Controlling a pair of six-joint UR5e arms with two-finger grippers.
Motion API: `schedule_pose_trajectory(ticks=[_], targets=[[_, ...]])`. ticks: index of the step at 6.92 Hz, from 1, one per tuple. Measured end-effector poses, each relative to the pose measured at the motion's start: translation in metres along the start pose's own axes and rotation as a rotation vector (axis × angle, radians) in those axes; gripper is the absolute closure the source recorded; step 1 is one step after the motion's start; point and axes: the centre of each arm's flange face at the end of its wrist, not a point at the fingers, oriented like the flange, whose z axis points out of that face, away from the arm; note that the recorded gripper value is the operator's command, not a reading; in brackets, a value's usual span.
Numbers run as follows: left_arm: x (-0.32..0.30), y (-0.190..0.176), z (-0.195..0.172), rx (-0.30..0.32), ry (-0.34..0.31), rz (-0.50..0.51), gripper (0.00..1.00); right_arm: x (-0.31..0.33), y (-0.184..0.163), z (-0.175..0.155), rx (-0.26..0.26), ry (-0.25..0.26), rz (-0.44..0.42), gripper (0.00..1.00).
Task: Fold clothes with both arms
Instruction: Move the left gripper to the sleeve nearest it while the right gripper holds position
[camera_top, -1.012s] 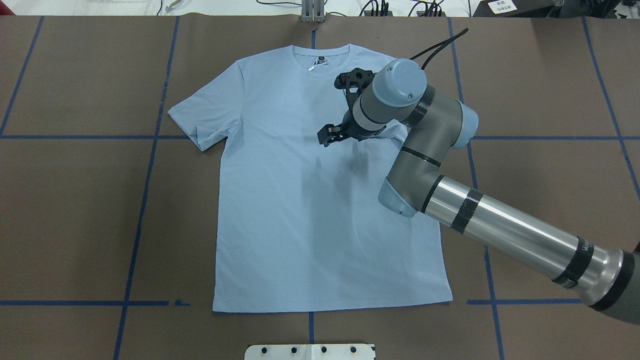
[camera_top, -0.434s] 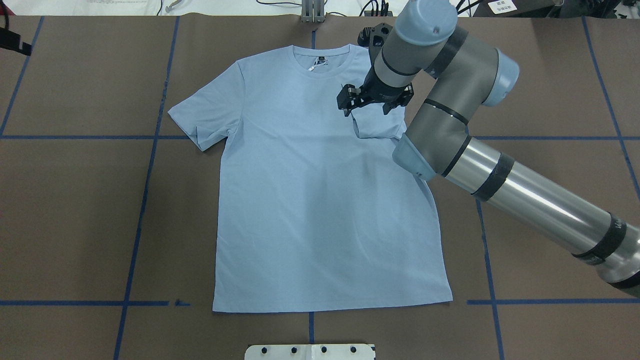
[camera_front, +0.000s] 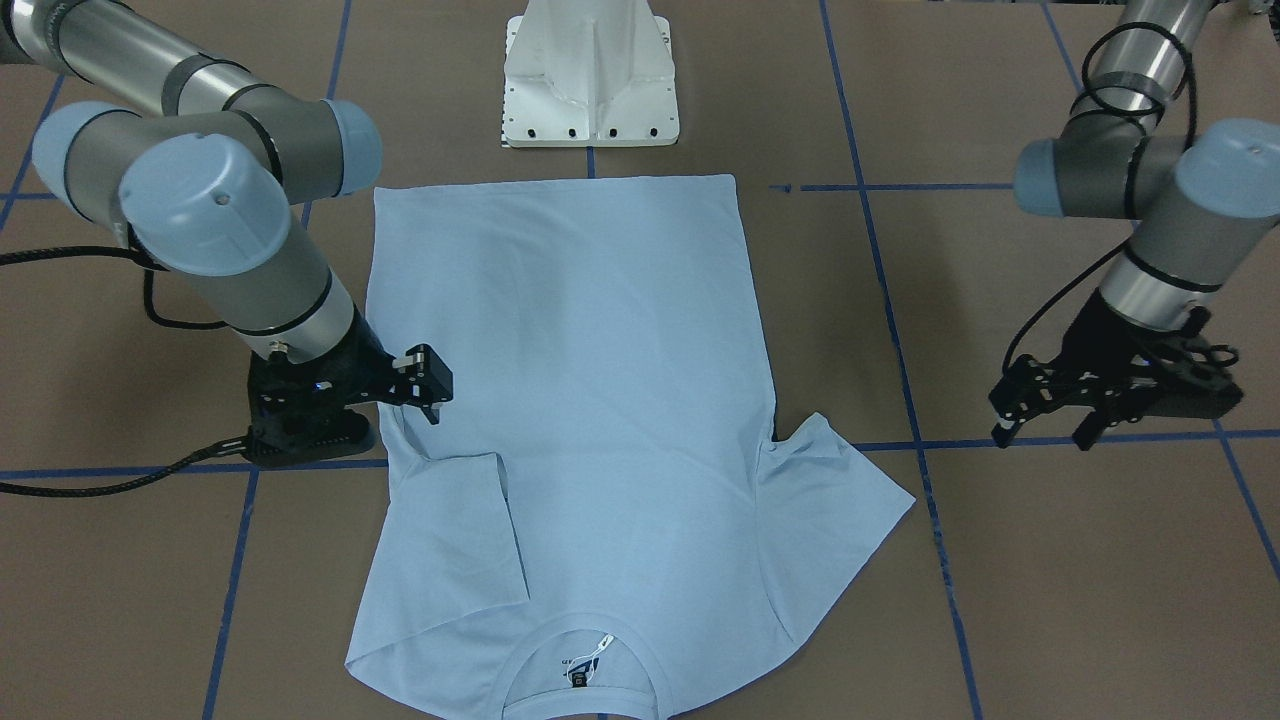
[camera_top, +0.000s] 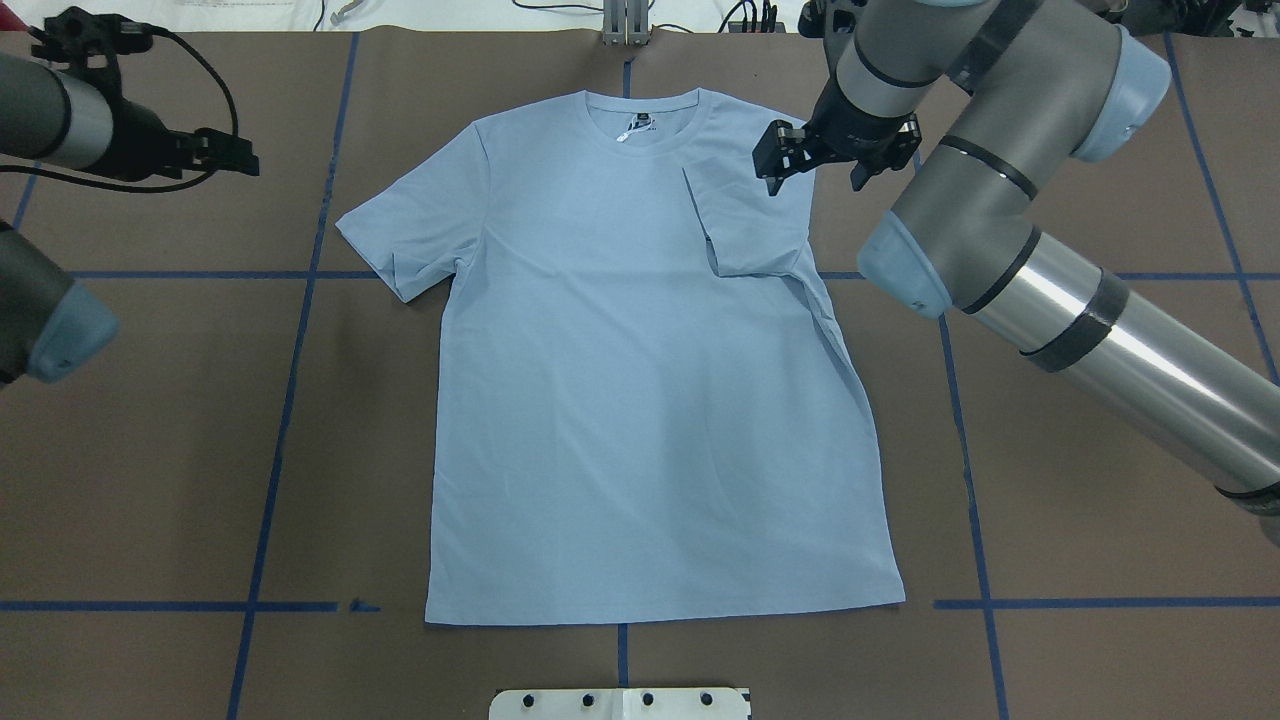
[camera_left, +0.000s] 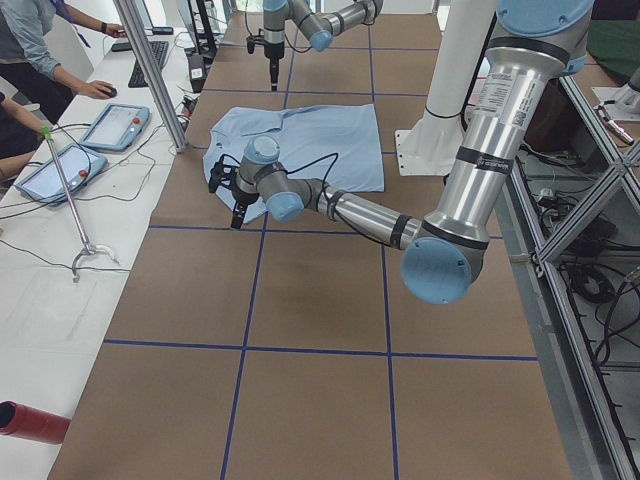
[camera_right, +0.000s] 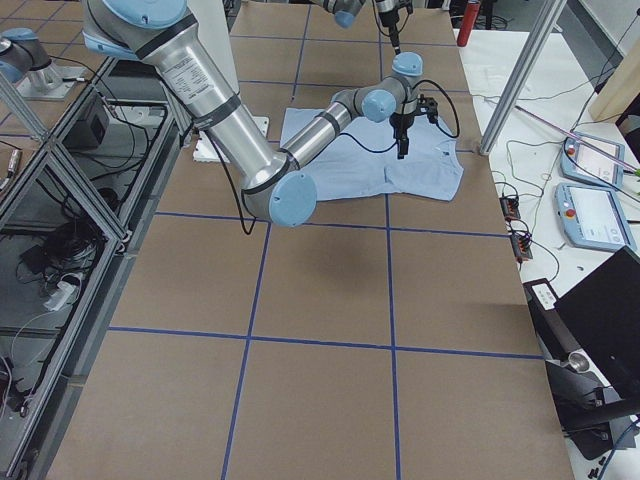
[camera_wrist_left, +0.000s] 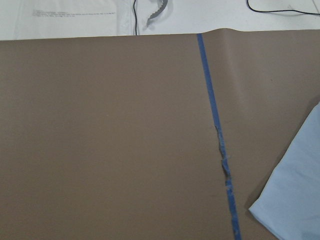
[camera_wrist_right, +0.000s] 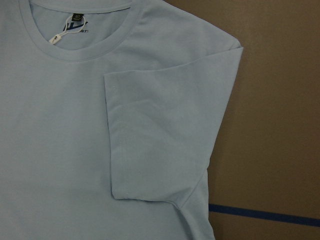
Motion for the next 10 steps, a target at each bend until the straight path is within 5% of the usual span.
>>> schedule_pose_trajectory(ticks=[5,8,10], targets=[[0.068,0.036,0.103,0.044,-0.078,-0.071,0.06,0.038,0.006,-0.016,-0.021,-0.009,-0.027,0.00],[0.072,0.050,0.125,0.040,-0.057,-0.076,0.22,0.037,0.006,-0.014,-0.022,-0.007,-0.028,0.00],[0.072,0.051,0.126,0.038,-0.058,-0.072,0.45,0.035,0.006,-0.014,-0.023,-0.009,-0.027,0.00]])
